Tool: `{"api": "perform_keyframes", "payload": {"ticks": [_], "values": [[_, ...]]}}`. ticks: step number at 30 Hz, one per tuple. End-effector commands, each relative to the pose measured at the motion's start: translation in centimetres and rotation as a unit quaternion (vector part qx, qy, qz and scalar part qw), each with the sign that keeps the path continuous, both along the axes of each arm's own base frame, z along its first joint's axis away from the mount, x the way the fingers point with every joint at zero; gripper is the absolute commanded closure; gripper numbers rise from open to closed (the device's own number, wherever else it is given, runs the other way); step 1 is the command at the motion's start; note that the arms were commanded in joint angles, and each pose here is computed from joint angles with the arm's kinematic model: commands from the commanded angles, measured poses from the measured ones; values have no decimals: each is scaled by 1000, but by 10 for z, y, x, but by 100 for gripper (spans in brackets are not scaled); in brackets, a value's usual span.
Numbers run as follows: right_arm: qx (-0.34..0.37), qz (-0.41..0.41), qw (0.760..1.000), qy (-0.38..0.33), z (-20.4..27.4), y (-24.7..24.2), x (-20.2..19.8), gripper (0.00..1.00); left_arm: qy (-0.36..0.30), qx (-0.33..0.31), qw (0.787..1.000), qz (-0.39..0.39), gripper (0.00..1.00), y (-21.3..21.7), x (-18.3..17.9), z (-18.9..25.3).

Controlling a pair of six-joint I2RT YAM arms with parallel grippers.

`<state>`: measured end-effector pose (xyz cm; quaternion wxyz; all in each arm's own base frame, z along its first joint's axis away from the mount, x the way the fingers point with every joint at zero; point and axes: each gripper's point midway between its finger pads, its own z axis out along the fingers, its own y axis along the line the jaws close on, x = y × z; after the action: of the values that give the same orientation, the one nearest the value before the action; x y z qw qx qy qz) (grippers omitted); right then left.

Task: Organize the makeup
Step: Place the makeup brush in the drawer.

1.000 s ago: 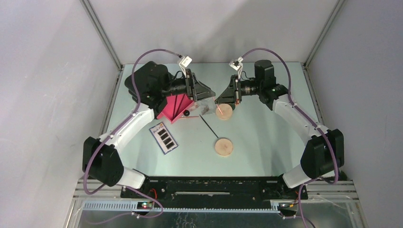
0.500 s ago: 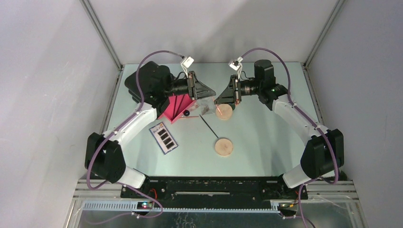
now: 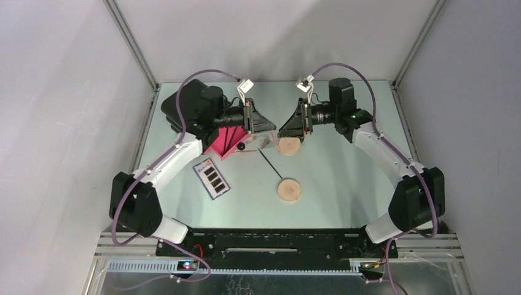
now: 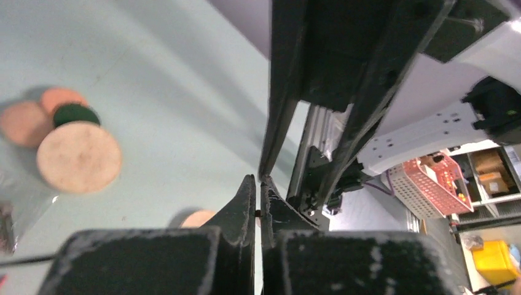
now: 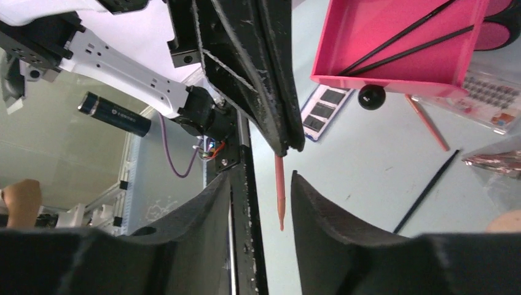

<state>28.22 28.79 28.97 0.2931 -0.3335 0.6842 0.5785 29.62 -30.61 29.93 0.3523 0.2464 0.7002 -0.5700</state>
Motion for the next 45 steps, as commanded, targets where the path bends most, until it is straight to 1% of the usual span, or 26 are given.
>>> {"api": "perform_keyframes", "payload": {"ticks": [1,3,6,8,11,12,15,18,20,21,27,31,35,38,41,45], "values": [[-4,-18,999,-47,14,-13,5,45,-52,68,996,41,100,24,10,9],[-12,-29,998,-57,13,-21,7,42,-64,110,990,68,100,40,19,4],[-29,-44,996,-74,8,-33,10,41,-87,180,973,113,100,69,33,0],[-43,-51,994,-81,3,-40,12,41,-100,225,958,146,100,90,41,-1],[-59,-61,992,-93,-6,-49,13,41,-128,297,929,180,100,118,51,-2],[-64,-66,991,-96,-9,-51,14,41,-129,322,917,195,100,129,54,-3],[-79,-71,989,-101,-19,-56,14,41,-124,374,891,226,100,149,65,-9],[-92,-72,988,-102,-27,-59,14,42,-111,411,870,248,100,163,77,-15],[-97,-72,987,-105,-30,-60,14,42,-100,421,865,253,100,165,85,-17],[-102,-74,986,-107,-33,-61,13,42,-80,438,859,252,100,167,96,-28],[-109,-75,985,-109,-39,-63,12,42,-58,471,841,259,100,171,119,-46],[-111,-75,985,-108,-41,-63,13,43,-44,485,835,257,99,172,128,-57],[-115,-76,985,-108,-44,-64,14,43,-28,501,828,249,96,174,132,-69],[-128,-81,982,-110,-50,-65,17,43,-24,504,827,246,87,173,134,-74],[-139,-85,980,-111,-55,-66,19,42,-28,514,818,257,79,179,137,-74],[-148,-89,979,-112,-60,-67,22,43,-35,516,815,263,67,182,137,-70]]}}
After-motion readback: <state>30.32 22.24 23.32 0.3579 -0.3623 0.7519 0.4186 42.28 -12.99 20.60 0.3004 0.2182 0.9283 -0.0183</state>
